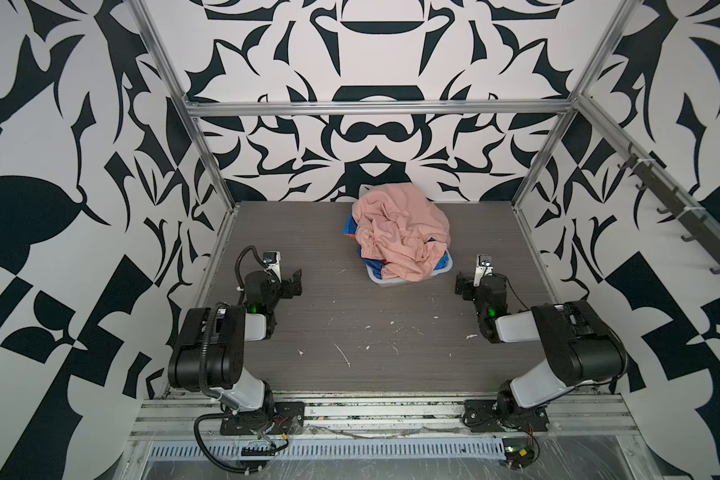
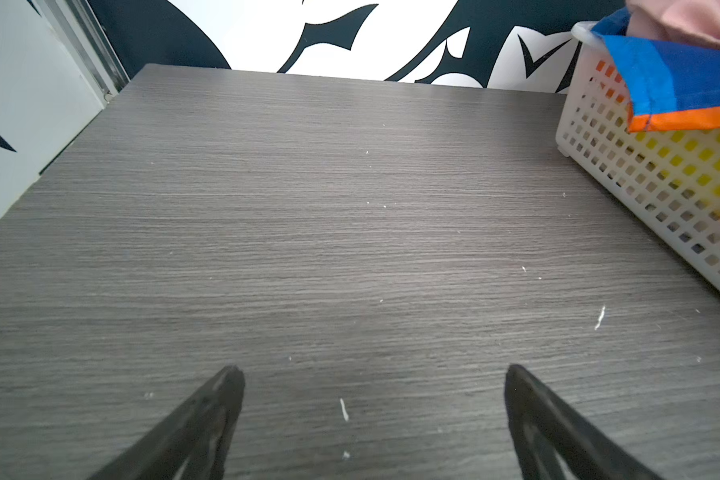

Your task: Fold and stack the shorts

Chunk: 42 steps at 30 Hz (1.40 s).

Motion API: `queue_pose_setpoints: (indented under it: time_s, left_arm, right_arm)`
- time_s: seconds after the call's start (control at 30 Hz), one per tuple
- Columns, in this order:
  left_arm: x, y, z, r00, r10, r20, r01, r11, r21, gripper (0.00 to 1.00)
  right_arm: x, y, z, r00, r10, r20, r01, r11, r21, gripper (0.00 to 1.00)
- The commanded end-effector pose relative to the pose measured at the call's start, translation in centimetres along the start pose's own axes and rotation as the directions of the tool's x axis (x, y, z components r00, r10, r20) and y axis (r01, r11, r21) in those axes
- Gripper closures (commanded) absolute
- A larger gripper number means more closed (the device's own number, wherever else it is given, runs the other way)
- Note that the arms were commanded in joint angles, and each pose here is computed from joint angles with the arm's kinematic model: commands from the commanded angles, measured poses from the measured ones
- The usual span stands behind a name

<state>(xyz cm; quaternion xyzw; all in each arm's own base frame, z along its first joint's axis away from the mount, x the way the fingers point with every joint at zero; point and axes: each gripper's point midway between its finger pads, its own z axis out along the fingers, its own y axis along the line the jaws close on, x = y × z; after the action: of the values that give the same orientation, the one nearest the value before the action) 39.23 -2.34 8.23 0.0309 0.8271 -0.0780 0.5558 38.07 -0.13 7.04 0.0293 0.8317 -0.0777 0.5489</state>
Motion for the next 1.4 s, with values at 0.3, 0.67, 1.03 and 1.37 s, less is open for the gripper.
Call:
queue_pose_setpoints:
  time_s: [0.3, 0.67, 1.03, 1.37]
  left_arm:
    - [-0.5, -0.1, -0.1, 1.000, 0.003, 0.025, -0.003, 1.000, 0.007, 0.01]
    - [-0.5, -0.2, -0.1, 1.000, 0.003, 0.025, -0.003, 1.000, 0.010, 0.00]
    - [-0.4, -0.2, 0.0, 1.000, 0.002, 0.022, -0.003, 1.000, 0.011, 0.00]
    - [-3.6, 2.2, -1.6, 0.998, -0.063, -0.023, 0.059, 0.986, -0.157, 0.00]
  right_arm:
    - [-1.2, -0.2, 0.0, 0.999, 0.001, 0.033, -0.001, 1.000, 0.003, 0.00]
    - [-1.2, -0.2, 0.0, 0.999, 0.000, 0.032, -0.001, 1.000, 0.003, 0.00]
    - [-1.2, -0.2, 0.0, 0.999, 0.000, 0.032, 0.000, 1.000, 0.002, 0.00]
    - [-5.4, -4.0, -2.4, 0.996, 0.084, 0.031, -0.088, 0.976, 0.199, 0.00]
